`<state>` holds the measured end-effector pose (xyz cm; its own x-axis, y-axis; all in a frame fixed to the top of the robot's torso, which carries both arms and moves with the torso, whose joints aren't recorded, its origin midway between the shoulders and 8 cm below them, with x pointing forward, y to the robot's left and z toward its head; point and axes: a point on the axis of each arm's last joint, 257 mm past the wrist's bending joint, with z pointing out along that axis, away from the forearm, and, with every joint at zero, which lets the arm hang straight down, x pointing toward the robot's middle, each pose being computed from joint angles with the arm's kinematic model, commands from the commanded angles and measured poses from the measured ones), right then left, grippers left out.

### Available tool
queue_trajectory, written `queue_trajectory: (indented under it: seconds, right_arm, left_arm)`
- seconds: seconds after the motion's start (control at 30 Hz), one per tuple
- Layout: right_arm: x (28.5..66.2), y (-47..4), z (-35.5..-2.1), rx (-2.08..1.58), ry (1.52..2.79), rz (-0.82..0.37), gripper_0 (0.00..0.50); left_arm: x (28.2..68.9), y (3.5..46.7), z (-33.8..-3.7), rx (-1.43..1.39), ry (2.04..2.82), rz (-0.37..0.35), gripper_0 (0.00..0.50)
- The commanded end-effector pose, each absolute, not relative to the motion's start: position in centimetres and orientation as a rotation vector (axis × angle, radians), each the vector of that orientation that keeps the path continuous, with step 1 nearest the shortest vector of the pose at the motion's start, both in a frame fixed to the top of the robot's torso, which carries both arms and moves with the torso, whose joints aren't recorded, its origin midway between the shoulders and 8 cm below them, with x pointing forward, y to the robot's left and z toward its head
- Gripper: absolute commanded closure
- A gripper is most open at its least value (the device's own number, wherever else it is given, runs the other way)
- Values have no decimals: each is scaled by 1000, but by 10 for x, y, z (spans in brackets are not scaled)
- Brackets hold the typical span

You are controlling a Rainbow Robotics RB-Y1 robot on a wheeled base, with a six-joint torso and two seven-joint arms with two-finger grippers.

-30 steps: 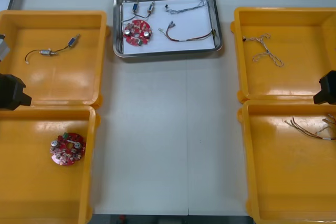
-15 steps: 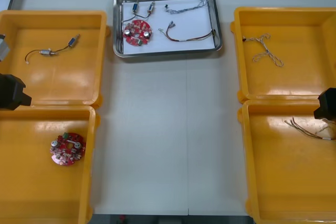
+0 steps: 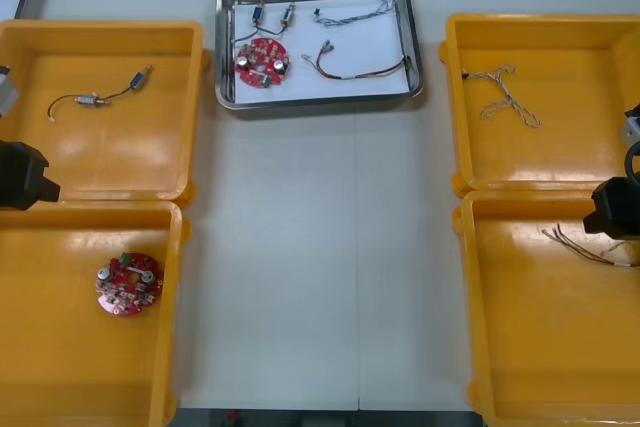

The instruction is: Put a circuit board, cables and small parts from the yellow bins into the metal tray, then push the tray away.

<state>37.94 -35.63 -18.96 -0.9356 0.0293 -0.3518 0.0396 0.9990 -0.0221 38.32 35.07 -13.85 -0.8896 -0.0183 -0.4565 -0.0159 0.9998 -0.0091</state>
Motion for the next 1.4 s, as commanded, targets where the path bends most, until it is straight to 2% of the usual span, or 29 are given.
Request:
queue_trajectory:
  seconds: [0.03, 1.4]
  right_arm:
    - [383, -357, -179, 3, 2731, -57, 0]
    - [385, -359, -176, 1, 2718, -69, 0]
  left_arm:
    - [382, 370, -127, 21, 2644, 77, 0]
    - [382, 370, -127, 21, 2644, 77, 0]
